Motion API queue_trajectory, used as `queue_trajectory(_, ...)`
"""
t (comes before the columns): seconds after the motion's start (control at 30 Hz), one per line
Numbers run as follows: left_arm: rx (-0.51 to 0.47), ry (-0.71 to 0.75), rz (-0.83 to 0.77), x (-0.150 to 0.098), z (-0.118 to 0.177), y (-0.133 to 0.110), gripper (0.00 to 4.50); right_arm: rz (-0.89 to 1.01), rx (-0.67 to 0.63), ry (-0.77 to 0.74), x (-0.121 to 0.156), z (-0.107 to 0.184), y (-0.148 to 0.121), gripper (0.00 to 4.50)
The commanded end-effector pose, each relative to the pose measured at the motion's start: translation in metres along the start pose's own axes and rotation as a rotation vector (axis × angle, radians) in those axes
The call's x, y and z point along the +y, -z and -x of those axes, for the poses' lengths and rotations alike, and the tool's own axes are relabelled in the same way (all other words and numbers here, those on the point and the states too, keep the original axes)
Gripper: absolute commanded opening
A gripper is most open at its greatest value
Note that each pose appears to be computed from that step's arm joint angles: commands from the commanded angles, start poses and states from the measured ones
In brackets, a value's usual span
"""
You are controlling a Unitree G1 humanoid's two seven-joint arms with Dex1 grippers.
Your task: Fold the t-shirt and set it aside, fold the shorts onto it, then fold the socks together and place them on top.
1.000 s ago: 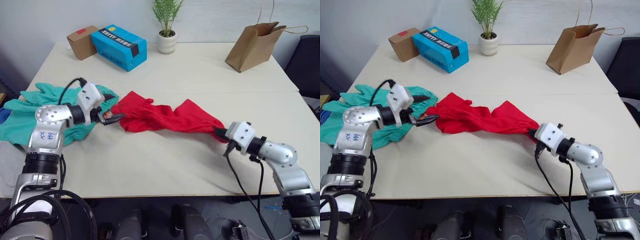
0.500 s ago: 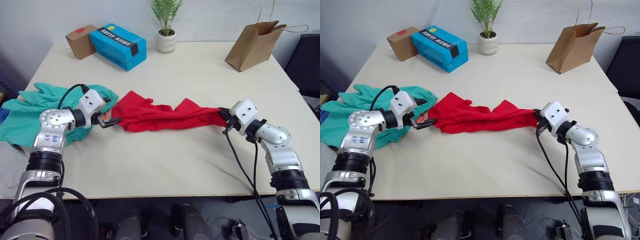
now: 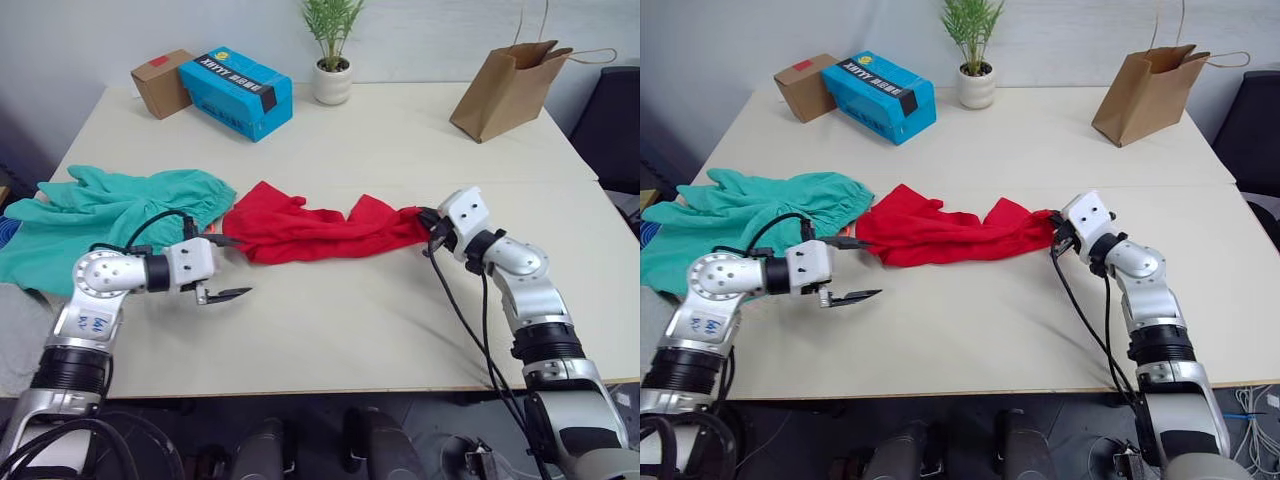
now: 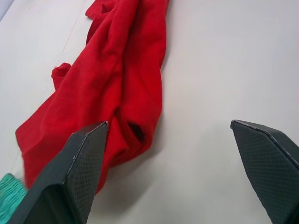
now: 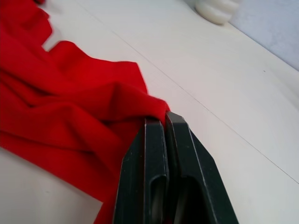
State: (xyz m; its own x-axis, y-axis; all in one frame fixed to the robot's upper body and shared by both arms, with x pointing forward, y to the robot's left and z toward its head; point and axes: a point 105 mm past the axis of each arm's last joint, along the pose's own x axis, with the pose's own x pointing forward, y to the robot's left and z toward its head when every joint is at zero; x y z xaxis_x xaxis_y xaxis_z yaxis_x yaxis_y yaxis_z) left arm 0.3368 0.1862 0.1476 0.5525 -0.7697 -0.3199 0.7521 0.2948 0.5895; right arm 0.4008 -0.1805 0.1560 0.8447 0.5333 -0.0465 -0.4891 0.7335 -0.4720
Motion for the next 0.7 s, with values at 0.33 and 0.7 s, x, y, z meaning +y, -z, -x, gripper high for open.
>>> queue_trajectory(0.33,0.053,-0.172,0.016,0.057,-0.043,0.001,4.42,0.012,-0.054,-0.013,0.000,0.008,-0.021,0.00)
queue_trajectory(0.7,0.077,-0.126,0.001,0.061,-0.064,0.002,3.79,0.010,-0.056,0.011,-0.003,0.012,-0.023,0.00)
